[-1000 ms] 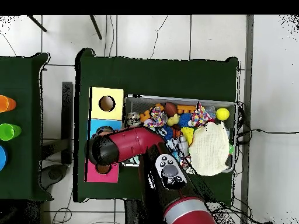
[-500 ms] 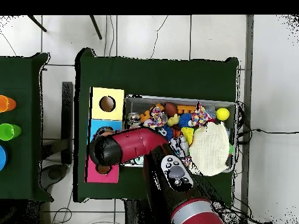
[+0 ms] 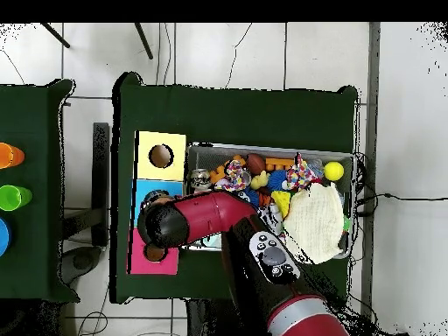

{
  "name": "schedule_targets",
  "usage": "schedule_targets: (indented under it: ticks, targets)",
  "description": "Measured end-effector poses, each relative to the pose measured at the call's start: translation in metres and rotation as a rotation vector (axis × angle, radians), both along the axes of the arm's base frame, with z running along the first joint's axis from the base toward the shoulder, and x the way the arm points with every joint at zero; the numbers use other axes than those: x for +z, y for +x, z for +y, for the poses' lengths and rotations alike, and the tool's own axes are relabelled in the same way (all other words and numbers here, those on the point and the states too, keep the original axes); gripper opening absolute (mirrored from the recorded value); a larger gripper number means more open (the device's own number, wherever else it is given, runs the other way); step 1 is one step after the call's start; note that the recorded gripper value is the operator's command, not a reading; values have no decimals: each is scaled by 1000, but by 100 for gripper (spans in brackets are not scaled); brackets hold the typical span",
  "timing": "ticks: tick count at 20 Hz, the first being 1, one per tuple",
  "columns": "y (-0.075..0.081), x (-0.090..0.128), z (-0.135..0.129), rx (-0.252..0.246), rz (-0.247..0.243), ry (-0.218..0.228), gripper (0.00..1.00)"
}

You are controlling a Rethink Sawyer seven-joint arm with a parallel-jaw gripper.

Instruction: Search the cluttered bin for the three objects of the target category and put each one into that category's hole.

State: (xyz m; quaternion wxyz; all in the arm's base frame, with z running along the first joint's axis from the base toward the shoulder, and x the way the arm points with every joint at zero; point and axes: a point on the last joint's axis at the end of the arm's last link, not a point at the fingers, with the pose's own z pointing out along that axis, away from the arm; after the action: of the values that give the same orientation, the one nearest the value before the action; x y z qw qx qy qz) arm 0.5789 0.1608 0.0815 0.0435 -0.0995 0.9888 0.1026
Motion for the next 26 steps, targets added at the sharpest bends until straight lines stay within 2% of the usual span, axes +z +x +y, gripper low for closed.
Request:
schedule_targets:
  ticks: [9,26]
  targets:
    - [0,0,-2,-5,3,15,100]
    - [0,0,-2,-6,3,18,100]
